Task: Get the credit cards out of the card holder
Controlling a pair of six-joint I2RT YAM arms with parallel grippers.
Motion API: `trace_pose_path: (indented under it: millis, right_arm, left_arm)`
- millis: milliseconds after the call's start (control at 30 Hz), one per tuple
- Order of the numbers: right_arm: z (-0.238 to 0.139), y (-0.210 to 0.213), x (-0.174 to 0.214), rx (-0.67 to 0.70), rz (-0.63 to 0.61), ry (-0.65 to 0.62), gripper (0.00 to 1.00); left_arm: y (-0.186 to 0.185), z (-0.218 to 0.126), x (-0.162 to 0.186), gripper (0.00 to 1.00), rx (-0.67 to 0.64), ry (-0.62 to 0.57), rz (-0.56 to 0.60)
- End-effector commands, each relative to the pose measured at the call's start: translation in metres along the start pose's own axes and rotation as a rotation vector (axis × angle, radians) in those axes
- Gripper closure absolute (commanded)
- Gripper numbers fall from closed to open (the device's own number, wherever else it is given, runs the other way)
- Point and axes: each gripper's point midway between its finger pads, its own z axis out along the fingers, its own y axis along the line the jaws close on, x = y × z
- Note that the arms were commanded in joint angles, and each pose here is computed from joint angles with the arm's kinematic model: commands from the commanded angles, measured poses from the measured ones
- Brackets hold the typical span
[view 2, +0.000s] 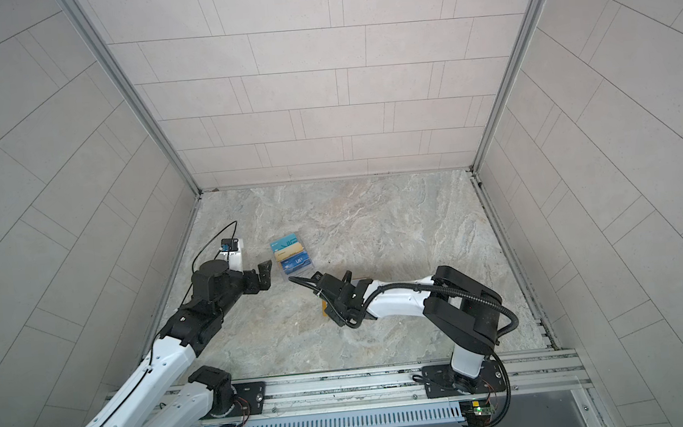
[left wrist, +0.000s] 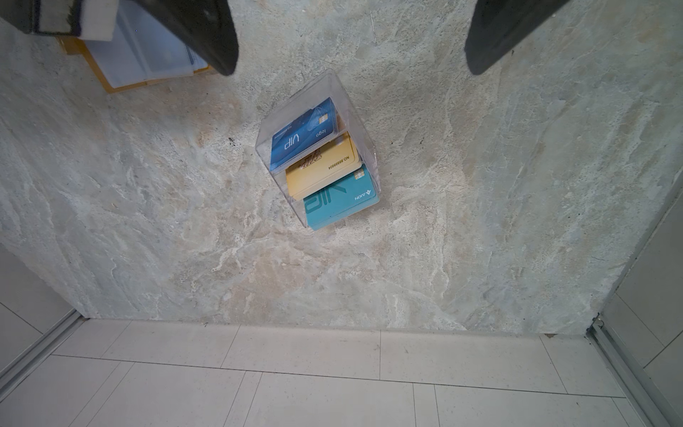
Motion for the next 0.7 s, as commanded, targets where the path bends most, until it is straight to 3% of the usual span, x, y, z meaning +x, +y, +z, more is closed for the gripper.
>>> trace_pose_path:
  millis: [0,333,667]
  right_arm:
    - [-0.009,-0.007,-0.003,0.032,0.009,-0.013,0.75]
    - [-0.019,0.006,-0.023,-0.041,-0.007,-0.067,0.52]
    - [-0.005,0.008,-0.022,-0.037,-0.011,-0.040,0.50]
  left_arm:
    - [-0.002,-0.004,-0.012,0.00,0.003,-0.021,0.013]
    - [-0.004,-0.003,-0.011,0.00,0.008,-0.013,0.016]
    - [-0.004,-0.002,-0.010,0.00,0.011,-0.008,0.021]
